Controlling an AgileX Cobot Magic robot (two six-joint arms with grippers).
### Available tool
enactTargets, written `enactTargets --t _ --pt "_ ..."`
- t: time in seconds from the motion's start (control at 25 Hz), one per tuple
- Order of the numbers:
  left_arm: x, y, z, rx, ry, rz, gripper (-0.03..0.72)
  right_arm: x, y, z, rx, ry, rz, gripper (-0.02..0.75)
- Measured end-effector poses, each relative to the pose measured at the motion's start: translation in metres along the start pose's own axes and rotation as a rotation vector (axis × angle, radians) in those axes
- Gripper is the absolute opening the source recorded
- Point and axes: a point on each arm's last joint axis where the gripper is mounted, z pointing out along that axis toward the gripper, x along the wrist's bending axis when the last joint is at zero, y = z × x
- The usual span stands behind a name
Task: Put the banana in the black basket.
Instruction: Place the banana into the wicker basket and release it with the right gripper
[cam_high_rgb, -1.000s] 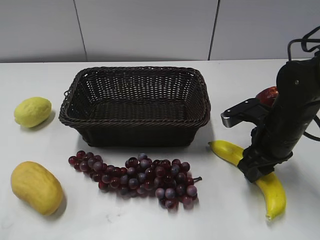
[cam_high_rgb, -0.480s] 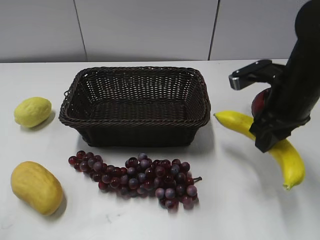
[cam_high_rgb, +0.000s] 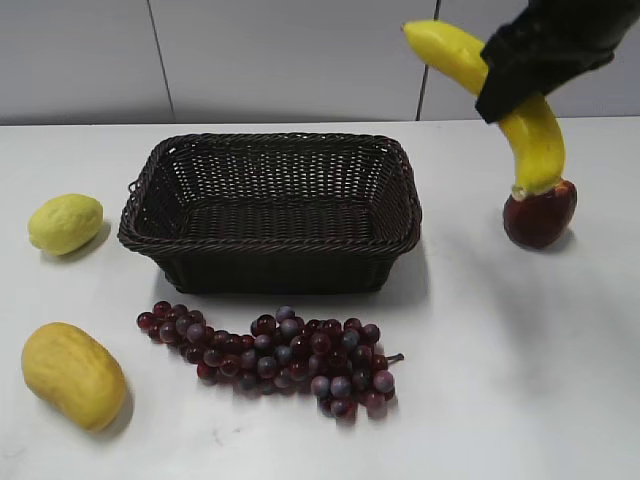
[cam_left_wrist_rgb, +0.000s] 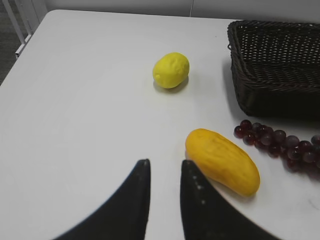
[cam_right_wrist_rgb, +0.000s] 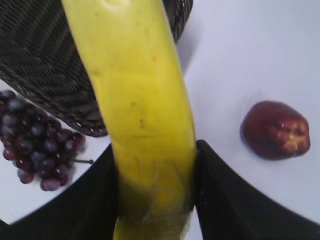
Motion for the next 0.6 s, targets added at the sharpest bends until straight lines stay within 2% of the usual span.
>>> enactTargets --t 0.16,0.28,0.48,0.6 --pt "0.0 0.0 0.0 0.0 0.0 0.0 0.202 0.011 0.024 -0.012 -0.077 0.035 -0.022 0.349" --pt "0.0 0.0 0.0 0.0 0.0 0.0 0.202 0.028 0.039 -0.002 -0.087 0.065 -0.064 0.349" --pt "0.0 0.0 0.0 0.0 0.0 0.0 0.202 0.057 0.061 0.035 -0.099 0.106 -0.127 0.349" --pt "0.0 0.0 0.0 0.0 0.0 0.0 0.202 0.066 0.068 0.065 -0.104 0.114 -0.14 0.349"
